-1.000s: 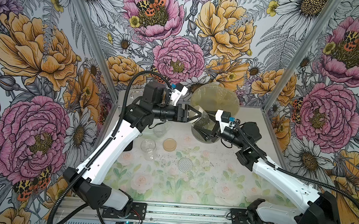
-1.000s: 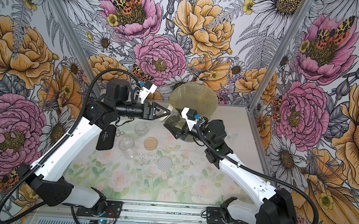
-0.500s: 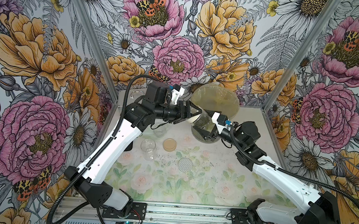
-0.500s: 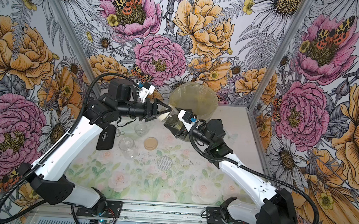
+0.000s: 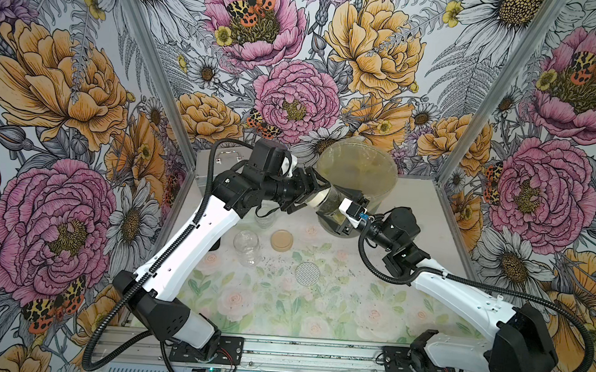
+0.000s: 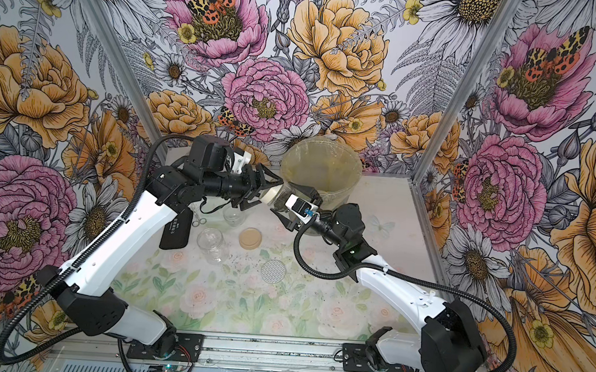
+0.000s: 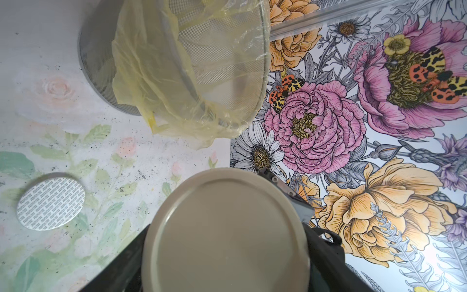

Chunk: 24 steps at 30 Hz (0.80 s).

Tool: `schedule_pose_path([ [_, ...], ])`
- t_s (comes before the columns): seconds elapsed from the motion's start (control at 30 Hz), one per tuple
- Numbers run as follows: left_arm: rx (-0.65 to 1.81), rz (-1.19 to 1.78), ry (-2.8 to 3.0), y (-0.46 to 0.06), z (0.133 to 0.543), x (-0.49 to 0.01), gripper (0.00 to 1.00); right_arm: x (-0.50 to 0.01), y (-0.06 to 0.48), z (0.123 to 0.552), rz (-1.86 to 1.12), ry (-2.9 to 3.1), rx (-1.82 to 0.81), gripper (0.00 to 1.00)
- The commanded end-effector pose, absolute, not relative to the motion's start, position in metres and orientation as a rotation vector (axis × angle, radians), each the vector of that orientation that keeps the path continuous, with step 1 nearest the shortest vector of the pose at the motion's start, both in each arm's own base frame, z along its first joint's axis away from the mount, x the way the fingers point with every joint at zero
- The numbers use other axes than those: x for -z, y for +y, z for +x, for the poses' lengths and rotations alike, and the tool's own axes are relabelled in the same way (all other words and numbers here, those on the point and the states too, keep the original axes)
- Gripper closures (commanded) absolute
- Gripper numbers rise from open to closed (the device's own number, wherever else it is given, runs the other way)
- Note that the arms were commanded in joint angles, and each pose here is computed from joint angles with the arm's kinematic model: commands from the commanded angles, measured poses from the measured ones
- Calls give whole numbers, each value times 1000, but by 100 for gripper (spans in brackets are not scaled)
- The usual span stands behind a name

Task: Empty moldy tea leaves from jars
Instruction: Unscrew the lid from the jar.

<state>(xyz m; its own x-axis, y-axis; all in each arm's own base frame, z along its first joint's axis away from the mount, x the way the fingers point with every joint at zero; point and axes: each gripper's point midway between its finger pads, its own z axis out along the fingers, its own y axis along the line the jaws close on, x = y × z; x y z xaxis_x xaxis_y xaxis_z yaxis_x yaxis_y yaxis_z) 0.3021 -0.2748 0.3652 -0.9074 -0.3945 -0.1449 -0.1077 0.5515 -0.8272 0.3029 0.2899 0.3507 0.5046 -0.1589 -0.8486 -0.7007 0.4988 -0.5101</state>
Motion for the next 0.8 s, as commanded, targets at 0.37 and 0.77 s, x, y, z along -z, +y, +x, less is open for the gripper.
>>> schedule_pose_path([
  [0.37, 1291, -776, 2320, -263, 329, -402, 47, -358, 275, 307, -965, 955, -302, 81],
  [0.77, 1349, -301, 2192, -311, 319, -481, 1, -402, 261, 307, -762, 900, -413, 85],
])
